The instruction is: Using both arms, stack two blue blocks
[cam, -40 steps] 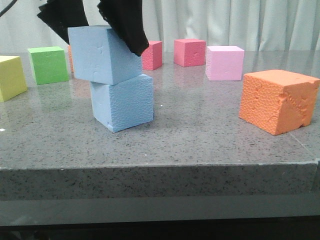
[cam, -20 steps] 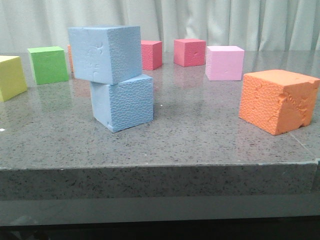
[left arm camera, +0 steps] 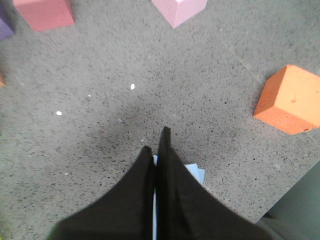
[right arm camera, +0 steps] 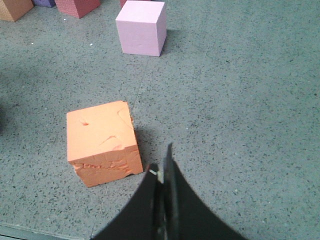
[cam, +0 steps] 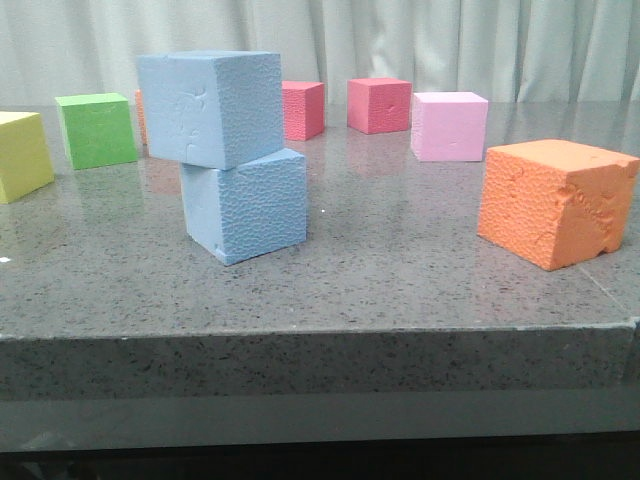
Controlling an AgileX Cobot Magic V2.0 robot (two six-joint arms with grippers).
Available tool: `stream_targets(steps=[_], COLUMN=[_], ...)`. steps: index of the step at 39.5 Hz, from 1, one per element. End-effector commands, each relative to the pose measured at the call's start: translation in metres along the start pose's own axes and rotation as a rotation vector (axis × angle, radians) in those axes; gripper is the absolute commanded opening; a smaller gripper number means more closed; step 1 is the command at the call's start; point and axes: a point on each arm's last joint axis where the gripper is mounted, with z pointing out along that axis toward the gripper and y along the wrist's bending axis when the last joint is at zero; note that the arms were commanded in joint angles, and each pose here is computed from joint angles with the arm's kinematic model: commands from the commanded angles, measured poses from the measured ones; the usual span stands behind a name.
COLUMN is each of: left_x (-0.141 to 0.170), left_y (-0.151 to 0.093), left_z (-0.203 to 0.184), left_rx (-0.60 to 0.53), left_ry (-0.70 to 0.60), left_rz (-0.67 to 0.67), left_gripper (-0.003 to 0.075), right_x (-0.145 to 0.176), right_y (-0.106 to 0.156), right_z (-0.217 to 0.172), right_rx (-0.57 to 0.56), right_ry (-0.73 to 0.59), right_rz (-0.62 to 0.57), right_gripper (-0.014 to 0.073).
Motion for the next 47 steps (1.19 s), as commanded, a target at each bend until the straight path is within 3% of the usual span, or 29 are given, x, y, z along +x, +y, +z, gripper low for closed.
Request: stream_targets(steps=[1, 11, 18, 32, 39, 47], left_x=[0.006, 0.06, 0.104, 0.192, 0.219, 0.223], left_y=[-0.007, -0.01, -0.01, -0.016, -0.018, -0.019], left_z=[-0.044, -0.058, -0.072, -0.113, -0.122, -0.124], left_rx=[0.005, -0.012, -0.056, -0.098, -0.101, -0.101], left_ry=[-0.088, -0.079, -0.259, -0.775, -0.841, -0.853], left_rz=[0.011, 0.004, 0.013, 0.025, 0.029, 0.029], left_gripper=[-0.002, -0.002, -0.002, -0.002, -0.002, -0.002], right_x=[-0.014, -0.014, -0.014, -0.014, -0.014, -0.014], right_y=[0.001, 0.001, 0.001, 0.001, 0.001, 0.001], right_z=[-0.005, -0.005, -0.005, -0.005, -0.005, -0.005], right_rx=[0.0, 0.0, 0.0, 0.0, 0.0, 0.0], right_ry=[-0.096, -0.096, -0.096, -0.096, -0.096, -0.096], right_rz=[-0.003, -0.003, -0.003, -0.003, -0.003, -0.003], right_gripper=[-0.0061, -0.0061, -0.0061, -0.0061, -0.0061, -0.0061])
